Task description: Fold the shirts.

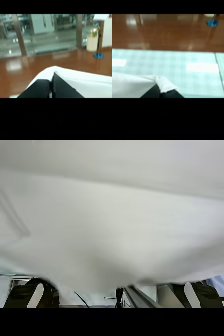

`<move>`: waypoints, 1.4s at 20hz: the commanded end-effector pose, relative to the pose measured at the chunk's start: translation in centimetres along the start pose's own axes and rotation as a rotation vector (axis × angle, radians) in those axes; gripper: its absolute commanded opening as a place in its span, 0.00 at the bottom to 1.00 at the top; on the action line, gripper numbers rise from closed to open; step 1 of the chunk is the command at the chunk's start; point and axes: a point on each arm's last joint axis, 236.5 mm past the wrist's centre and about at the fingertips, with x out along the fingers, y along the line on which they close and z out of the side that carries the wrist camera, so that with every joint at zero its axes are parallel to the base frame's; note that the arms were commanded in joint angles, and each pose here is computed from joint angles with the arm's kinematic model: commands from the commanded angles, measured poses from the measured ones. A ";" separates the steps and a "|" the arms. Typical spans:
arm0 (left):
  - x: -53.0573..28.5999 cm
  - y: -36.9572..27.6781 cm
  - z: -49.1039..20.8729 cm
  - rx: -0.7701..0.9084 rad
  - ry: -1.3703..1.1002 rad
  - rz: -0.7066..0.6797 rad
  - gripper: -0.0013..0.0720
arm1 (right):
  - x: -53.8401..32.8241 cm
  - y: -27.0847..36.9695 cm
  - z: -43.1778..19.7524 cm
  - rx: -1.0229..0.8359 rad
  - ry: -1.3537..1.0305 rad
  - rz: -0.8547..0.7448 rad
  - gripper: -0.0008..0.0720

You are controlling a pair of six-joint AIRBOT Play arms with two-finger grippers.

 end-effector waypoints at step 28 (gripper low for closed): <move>34.6 -4.9 -45.9 -0.569 1.059 -0.316 0.06 | 48.0 -7.6 -20.4 0.590 0.674 0.353 0.05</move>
